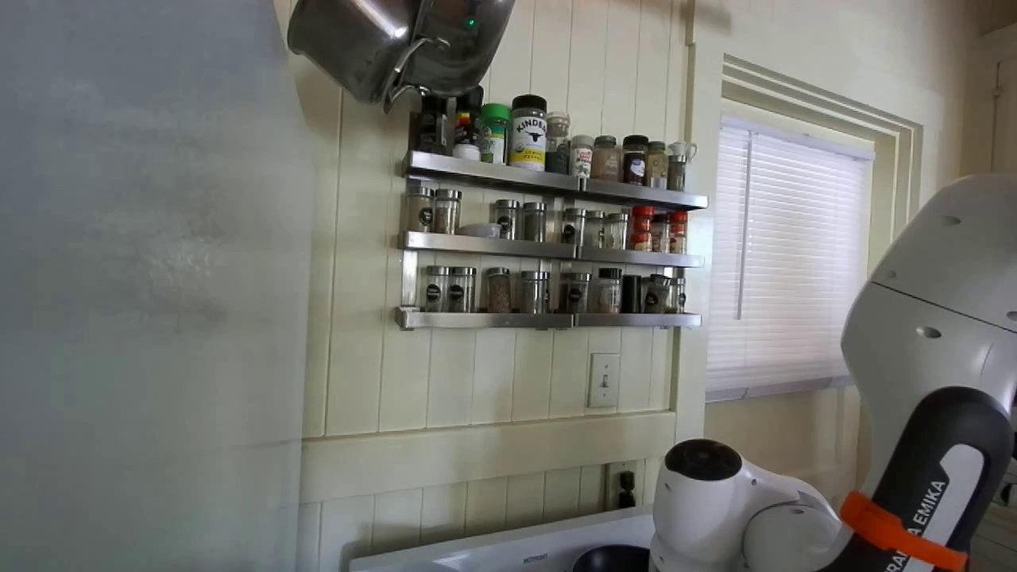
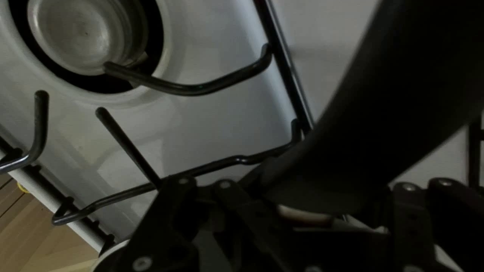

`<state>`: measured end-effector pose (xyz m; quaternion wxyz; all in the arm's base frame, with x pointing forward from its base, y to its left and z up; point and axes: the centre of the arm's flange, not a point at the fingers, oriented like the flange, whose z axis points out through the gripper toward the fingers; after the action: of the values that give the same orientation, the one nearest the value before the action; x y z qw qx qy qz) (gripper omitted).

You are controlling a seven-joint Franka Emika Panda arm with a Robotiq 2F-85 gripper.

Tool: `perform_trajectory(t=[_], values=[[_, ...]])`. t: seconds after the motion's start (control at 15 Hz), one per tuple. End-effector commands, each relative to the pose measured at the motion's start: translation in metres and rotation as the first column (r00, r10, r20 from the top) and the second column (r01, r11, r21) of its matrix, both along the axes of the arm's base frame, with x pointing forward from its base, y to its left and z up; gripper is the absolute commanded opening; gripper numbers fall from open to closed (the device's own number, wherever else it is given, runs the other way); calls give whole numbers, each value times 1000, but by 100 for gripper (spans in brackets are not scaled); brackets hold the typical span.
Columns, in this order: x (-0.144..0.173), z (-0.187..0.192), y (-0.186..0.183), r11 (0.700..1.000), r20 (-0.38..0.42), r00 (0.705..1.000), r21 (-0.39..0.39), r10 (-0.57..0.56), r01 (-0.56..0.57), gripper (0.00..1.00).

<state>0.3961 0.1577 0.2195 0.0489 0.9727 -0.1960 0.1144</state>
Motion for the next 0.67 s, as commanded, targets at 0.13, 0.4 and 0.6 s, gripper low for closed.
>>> perform_trajectory(t=[0.13, 0.4, 0.6], values=[[1, 33, -8, 998, -35, 998, -36, 55, -56, 4], [11, 62, -23, 998, -76, 995, -4, 63, -63, 2], [14, 74, -27, 994, -66, 993, 46, 103, -100, 3]])
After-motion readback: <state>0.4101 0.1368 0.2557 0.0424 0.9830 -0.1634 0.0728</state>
